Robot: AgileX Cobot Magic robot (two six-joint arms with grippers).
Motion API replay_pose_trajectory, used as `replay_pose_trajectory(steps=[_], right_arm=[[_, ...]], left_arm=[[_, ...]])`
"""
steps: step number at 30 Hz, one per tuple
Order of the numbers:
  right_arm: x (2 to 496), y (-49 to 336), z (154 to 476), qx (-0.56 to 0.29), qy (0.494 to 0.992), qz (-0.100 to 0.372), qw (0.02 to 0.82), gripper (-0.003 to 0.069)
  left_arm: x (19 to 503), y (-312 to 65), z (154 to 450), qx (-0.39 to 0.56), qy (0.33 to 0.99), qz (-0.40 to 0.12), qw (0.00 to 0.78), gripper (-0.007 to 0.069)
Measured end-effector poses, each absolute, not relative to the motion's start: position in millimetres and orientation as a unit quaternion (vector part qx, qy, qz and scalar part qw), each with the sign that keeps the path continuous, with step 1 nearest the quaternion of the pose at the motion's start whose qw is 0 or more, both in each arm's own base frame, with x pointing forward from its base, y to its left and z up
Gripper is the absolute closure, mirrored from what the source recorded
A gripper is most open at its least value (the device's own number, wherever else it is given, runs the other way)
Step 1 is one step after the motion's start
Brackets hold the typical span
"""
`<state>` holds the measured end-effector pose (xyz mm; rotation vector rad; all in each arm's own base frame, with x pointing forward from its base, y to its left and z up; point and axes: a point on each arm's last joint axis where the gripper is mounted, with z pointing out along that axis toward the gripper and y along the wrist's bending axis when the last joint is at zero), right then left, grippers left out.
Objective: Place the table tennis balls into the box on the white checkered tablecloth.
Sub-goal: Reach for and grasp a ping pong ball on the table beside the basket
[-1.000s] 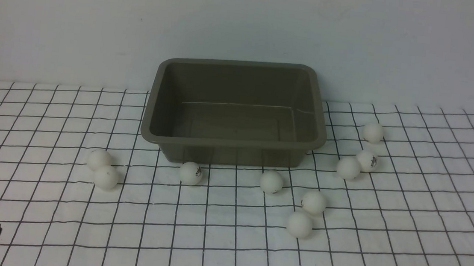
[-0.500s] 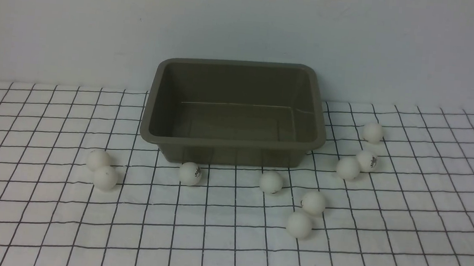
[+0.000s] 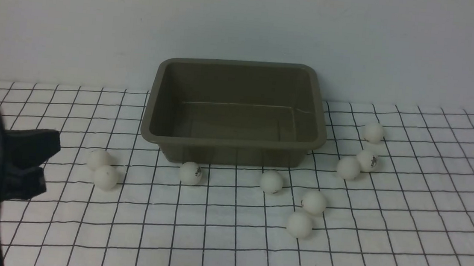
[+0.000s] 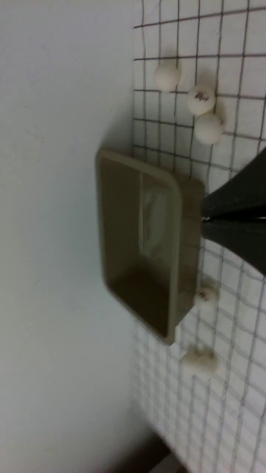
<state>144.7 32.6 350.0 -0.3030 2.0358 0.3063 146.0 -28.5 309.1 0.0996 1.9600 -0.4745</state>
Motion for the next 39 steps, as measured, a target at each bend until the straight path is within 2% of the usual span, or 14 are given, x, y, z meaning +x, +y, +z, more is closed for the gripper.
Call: replay_pose_trajectory(steps=[1,2,5,9,15,21,27,29,30,32,36,39], right_arm=[[159.8,31.0,349.1,-0.128,0.854,0.120,0.489,0.0671],[177.8,28.8,351.5,-0.117,0.871,0.103,0.466,0.0671],[210.9,25.9,347.0,-0.106,0.893,0.089,0.428,0.0671],[247.4,25.4,341.8,-0.101,0.914,0.084,0.383,0.0671],[275.3,26.5,334.9,-0.099,0.925,0.089,0.355,0.0671],[278.6,26.6,339.5,-0.102,0.923,0.087,0.362,0.0671],[277.6,26.9,339.0,-0.110,0.924,0.086,0.356,0.0671],[277.7,26.9,339.3,-0.112,0.924,0.086,0.357,0.0671],[277.7,27.1,339.3,-0.115,0.923,0.086,0.357,0.0671],[277.7,27.2,339.4,-0.117,0.923,0.086,0.357,0.0671],[277.7,27.5,339.5,-0.118,0.922,0.087,0.358,0.0671],[277.7,27.8,339.6,-0.118,0.922,0.089,0.358,0.0671]], left_arm=[[159.6,-25.4,309.0,0.053,0.848,-0.166,0.501,0.0630],[172.8,-22.4,304.2,0.069,0.869,-0.154,0.466,0.0630],[193.6,-14.9,298.4,0.072,0.901,-0.119,0.412,0.0630],[237.9,2.9,295.0,0.052,0.936,-0.046,0.345,0.0630],[273.9,9.9,284.1,0.031,0.950,-0.032,0.308,0.0627],[307.9,10.5,257.4,0.016,0.963,-0.052,0.266,0.0586],[338.1,9.7,234.3,-0.011,0.965,-0.079,0.250,0.0461],[350.5,10.0,232.2,-0.015,0.964,-0.083,0.252,0.0386],[360.2,10.7,229.6,-0.016,0.964,-0.084,0.253,0.0317],[364.4,11.0,229.0,-0.016,0.963,-0.084,0.254,0.0288],[385.5,12.3,221.8,-0.013,0.965,-0.085,0.250,0.0118],[391.4,12.2,210.4,-0.012,0.969,-0.089,0.229,0.0055]])
